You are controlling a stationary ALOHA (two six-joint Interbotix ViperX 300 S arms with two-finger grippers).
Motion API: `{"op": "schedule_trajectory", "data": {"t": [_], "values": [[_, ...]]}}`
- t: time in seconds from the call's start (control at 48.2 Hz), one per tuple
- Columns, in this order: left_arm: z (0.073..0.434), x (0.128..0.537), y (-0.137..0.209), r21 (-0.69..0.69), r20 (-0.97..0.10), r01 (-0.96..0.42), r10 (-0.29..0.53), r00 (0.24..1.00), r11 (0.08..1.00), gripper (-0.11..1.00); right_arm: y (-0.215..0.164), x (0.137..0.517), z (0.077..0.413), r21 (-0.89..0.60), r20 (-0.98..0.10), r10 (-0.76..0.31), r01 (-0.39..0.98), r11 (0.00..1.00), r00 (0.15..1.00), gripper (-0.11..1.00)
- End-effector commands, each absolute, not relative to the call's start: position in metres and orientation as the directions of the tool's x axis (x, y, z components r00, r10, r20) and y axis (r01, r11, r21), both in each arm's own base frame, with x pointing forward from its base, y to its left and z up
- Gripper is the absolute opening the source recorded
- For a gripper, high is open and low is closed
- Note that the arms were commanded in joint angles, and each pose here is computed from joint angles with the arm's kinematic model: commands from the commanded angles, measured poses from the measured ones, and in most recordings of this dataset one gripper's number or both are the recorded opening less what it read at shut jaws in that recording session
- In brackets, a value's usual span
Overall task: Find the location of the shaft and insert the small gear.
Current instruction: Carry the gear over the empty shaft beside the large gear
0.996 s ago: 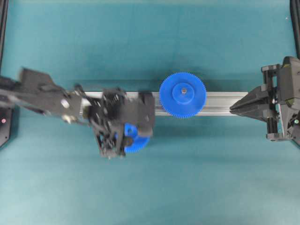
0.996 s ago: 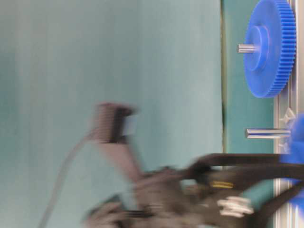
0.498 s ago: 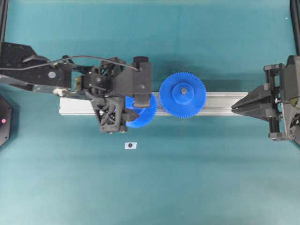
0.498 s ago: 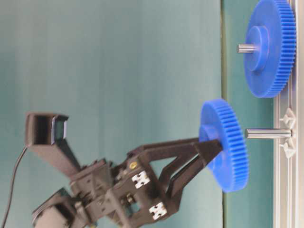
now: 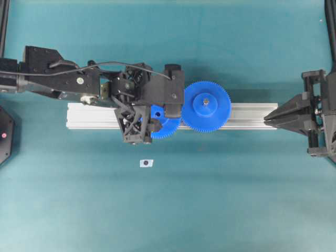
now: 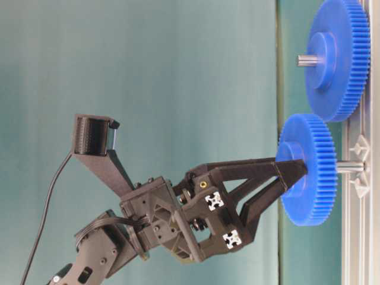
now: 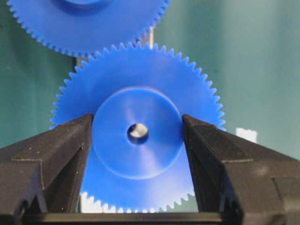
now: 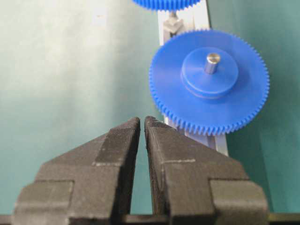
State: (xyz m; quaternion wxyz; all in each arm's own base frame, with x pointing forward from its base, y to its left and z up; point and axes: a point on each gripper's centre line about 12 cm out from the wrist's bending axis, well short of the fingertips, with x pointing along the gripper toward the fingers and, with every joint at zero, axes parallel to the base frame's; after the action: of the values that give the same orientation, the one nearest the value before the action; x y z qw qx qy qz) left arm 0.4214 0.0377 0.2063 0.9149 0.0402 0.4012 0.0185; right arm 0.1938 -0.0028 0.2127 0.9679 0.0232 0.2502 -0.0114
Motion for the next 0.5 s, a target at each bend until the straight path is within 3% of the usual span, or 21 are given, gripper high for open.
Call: {"op": "schedule_trajectory", "data": {"t": [0.0, 0.477], "values": [[0.2183, 0.4238, 0.0452, 0.093, -0.709, -0.021, 0.081, 0.7, 0.995, 0.65, -0.0043, 0.1941, 0.2167, 0.048, -0.471, -0.017, 0.045, 0.998, 0.882, 0.17], [0.2114, 0.4252, 0.052, 0.093, -0.721, -0.032, 0.09, 0.687, 0.995, 0.65, -0.0063, 0.1874, 0.2187, 0.048, -0.46, -0.028, 0.056, 0.997, 0.887, 0.17]]}}
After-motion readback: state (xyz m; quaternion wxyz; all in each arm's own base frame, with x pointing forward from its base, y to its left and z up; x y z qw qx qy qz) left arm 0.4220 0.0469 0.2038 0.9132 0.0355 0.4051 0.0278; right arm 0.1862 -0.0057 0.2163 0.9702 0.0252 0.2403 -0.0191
